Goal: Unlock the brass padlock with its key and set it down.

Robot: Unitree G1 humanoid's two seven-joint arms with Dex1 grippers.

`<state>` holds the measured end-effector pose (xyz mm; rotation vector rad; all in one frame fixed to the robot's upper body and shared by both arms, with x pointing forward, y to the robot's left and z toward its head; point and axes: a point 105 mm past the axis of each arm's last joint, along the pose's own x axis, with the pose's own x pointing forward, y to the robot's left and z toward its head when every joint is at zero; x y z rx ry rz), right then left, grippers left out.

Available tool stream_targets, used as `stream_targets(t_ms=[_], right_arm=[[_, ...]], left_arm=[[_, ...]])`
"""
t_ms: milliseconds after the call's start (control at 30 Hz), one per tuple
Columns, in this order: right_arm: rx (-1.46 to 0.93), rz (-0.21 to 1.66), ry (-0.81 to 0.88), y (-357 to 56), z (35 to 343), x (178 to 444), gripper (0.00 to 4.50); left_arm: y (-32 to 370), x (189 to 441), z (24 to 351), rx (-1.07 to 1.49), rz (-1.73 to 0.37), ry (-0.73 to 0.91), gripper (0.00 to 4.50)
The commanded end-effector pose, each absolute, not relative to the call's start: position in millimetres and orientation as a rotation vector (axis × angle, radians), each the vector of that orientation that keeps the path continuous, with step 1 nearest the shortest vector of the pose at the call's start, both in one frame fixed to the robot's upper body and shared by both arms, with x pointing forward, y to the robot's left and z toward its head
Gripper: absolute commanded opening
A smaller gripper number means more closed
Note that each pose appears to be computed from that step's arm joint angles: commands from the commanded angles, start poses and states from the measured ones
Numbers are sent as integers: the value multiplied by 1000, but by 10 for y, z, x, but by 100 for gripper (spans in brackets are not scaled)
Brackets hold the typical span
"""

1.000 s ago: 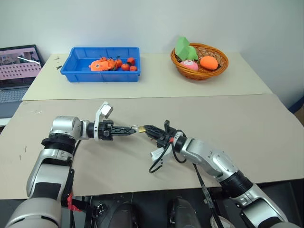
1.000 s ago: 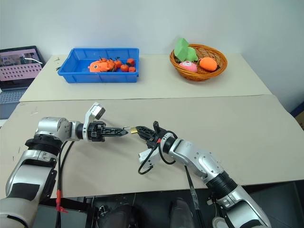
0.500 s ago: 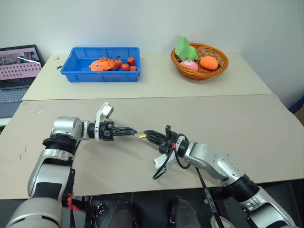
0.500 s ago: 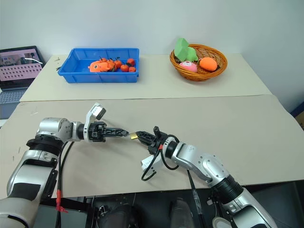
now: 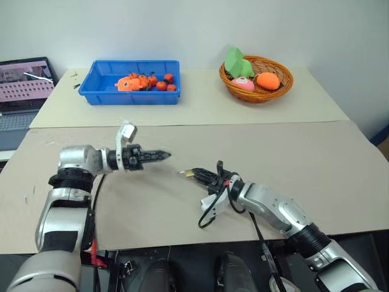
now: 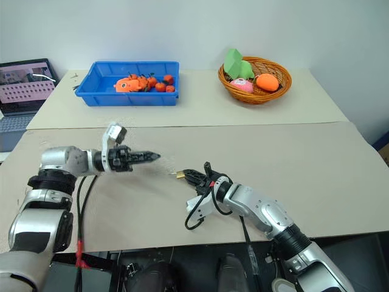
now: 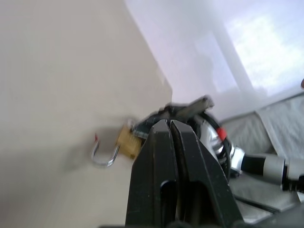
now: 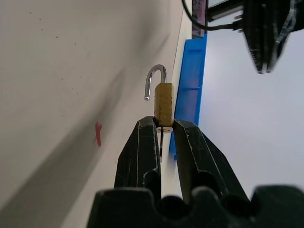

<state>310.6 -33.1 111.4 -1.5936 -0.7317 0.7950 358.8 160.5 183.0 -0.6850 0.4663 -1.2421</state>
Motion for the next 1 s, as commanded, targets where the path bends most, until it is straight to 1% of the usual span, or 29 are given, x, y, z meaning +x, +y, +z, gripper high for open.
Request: stream_targets(t_ms=[33,133,200,267,333,567,633,667,700,733,800,867,1000], right_arm=[[-1596,732,-749,-378,1291,3153,10],[-1599,767,-775,-295,1271,3058,10],[-1604,794,-768,-267,1204,3018,10],[-1642,837,-733,-283,1041,3022,10],[-1650,867,-705,-299,945,3024,10],[-1519,978,-529,-298,761,3049,10],[-1476,1025,-487,-307,711,3007,110],[-1462,1037,-479,-306,705,2988,131],[-1453,1050,-474,-305,697,2967,162],[-1450,1057,-471,-304,694,2955,204],[-1448,1079,-458,-311,683,2922,267],[-1420,1118,-411,-346,663,2885,329],[-1366,1160,-327,-449,714,2861,329]], left_arm=[[1660,3609,2018,-587,-1225,367,11],[1651,3499,1949,-412,-1234,370,11],[1650,3450,2012,-424,-1235,341,11],[1631,3396,2066,-446,-1240,320,11],[1609,3359,2076,-448,-1241,314,11],[1571,3287,2137,-469,-1234,293,11],[1571,3280,2150,-468,-1229,290,0],[1572,3278,2159,-469,-1228,288,0],[1574,3279,2171,-471,-1226,284,0],[1576,3282,2180,-472,-1224,280,0],[1583,3293,2194,-476,-1219,273,0],[1584,3310,2200,-480,-1217,268,0],[1557,3342,2202,-481,-1216,264,0]])
